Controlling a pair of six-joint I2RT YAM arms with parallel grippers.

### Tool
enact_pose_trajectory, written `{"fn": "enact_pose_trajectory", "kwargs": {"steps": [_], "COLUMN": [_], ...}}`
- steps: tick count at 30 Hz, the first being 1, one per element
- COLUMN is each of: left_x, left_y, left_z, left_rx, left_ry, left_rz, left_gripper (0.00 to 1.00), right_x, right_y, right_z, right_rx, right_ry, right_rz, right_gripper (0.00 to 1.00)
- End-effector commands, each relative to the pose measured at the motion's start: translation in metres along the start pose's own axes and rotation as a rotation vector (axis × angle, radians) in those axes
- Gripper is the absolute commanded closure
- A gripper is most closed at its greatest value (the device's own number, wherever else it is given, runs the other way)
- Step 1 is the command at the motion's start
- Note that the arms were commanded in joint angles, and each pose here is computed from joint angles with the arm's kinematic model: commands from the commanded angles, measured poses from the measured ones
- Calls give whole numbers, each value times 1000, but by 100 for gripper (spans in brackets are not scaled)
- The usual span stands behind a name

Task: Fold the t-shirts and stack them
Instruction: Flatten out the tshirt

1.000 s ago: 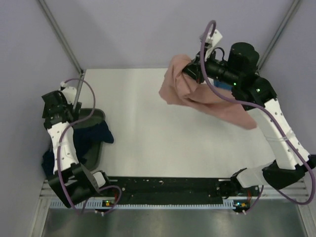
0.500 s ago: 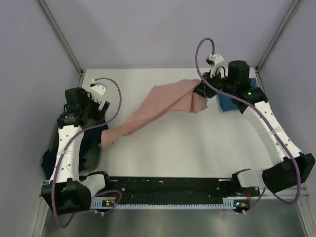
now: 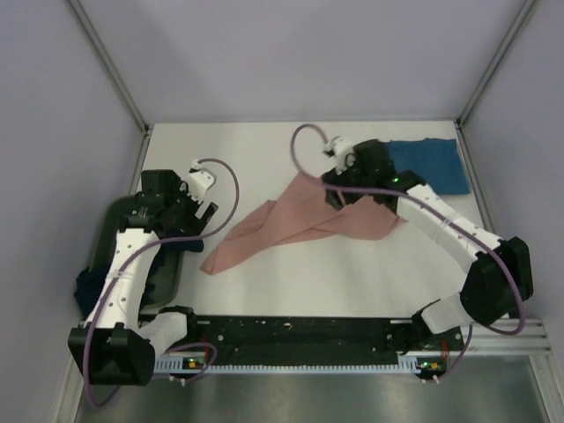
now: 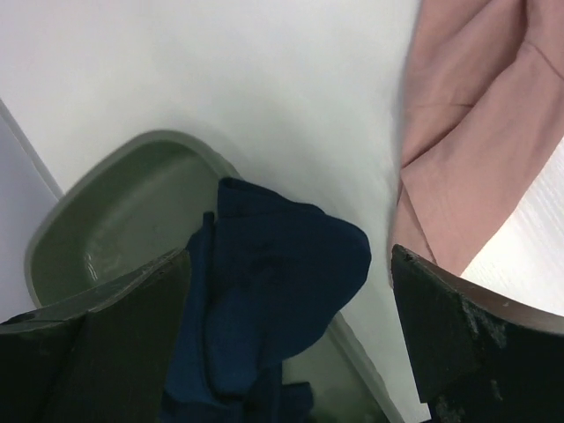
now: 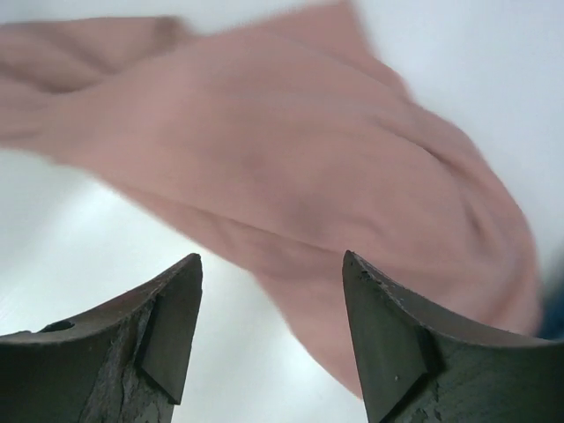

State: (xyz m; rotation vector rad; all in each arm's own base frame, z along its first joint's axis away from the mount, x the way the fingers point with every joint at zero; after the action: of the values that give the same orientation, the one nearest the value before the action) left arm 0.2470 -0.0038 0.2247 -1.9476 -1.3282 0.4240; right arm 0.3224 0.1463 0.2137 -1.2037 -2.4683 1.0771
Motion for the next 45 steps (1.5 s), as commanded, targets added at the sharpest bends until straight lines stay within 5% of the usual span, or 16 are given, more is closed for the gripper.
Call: {"fn": "enact_pose_trajectory", "kwargs": {"steps": [1,8,16,18,20,21,23,28,32,35,39,42,45], "left_x": [15,38,69,68,67,68,69,57,40,37,36,36,39], "left_y": [-9,-9,-19,-21,-22,-23,-24,-19,-17,-15,-15,-16,-20], "left_z": [-2,3,17,18,18,18,17,12,10,8,4,3,0], "left_rx": [-72,-60,-68,-71,-72,-75,-80,-102,-111,-123,-126,-132,-150], "left_ry": [-129,-286,-402,-384,-370,-365,-361,-320,-249,-218,-227,-221,-222], "left_rz": [-101,-176,-194,-191,-192,-197,-203,-92,1,-9,-4,-8,-37], "left_gripper": [1,1,1,1,1,1,1,2,2,2,2,2,2], "right_x": [114,212,278,276,278,281,293,296,228,140,64,60,82], "right_y": [-1,88,148,149,139,128,99,13,-12,-6,2,0,-27], "right_z": [-43,-66,-37,-24,-6,5,25,69,101,107,90,17,-96], "right_rx": [-268,-204,-24,48,107,127,135,116,290,474,518,312,-66], "right_ry": [-516,-637,-908,-916,-922,-934,-990,-1078,-944,-601,-480,-499,-572], "right_rz": [-287,-583,-634,-659,-712,-757,-847,-985,-695,-372,-60,-16,-43], "right_gripper": [34,32,32,47,82,91,97,94,92,100,100,100,100]}}
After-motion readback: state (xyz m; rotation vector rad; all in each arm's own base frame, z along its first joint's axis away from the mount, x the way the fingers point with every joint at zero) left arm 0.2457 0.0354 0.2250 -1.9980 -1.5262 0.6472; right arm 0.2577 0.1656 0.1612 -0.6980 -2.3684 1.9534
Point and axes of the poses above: each gripper's point midway between its finger pads, its own y axis out along the fingers, its own x axis along the line the jaws close on, z = x × y, the point moved 6 cm from there along -y, back along the fingers, and after that the axes turned 14 degrees about -y, right-handed, at the moved point
